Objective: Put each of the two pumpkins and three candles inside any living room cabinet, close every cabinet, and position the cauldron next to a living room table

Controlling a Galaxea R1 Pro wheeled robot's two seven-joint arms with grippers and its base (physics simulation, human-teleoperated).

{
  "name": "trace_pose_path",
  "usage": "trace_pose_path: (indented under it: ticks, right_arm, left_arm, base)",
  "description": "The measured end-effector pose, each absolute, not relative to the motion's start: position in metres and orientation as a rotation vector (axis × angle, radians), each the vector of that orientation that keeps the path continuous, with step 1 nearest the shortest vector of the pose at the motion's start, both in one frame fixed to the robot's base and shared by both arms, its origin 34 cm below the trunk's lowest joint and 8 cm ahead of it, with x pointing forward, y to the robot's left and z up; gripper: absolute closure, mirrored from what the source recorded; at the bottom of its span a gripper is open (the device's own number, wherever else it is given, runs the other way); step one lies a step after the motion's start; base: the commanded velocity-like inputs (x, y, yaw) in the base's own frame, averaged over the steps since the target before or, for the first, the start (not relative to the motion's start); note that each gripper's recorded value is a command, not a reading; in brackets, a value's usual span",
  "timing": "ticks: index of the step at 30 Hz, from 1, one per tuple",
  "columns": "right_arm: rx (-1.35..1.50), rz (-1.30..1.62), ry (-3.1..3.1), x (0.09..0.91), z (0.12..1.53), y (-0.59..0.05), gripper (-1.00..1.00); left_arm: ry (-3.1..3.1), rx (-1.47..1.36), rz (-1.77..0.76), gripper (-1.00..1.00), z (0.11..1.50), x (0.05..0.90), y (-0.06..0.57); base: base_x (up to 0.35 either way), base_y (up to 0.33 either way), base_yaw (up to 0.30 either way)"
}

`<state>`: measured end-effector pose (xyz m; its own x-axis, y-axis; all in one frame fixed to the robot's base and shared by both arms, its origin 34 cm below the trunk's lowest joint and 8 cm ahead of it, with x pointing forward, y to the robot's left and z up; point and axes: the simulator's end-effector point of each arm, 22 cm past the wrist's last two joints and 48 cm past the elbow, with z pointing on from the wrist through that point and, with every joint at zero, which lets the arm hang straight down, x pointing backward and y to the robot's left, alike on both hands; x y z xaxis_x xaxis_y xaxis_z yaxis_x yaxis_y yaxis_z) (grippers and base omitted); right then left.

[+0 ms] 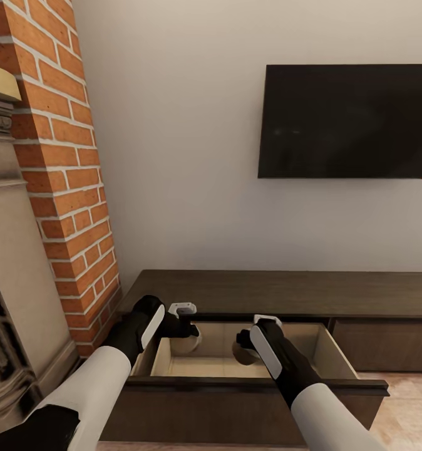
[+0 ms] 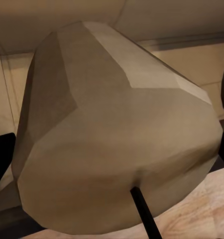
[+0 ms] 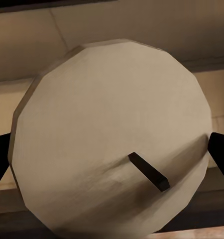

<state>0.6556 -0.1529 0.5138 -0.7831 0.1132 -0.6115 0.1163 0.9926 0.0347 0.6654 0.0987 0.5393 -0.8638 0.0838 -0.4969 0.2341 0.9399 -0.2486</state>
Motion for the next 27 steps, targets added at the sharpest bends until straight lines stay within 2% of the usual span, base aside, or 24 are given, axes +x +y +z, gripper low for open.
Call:
trace_pose_path:
  ticks: [5,20,27]
  right_arm:
    - [0.173,-0.016,2.449,0.6598,0.5169,-0.1548,1.0]
    - [0.187,-0.012,2.435,0.6617,0.5172,-0.1544,1.0]
    - [0.187,-0.011,2.435,0.6617,0.517,-0.1542,1.0]
  left_arm:
    - [2.6,0.228,-0.414,1.0,0.5392,0.6651,0.0988]
    - [2.618,0.23,-0.413,1.0,0.537,0.6617,0.0994]
    - [2.624,0.23,-0.414,1.0,0.5365,0.6606,0.0993]
  base:
    - [0.028,0.0,0.0]
    - [0.152,0.0,0.0]
    - [0.036,0.0,0.0]
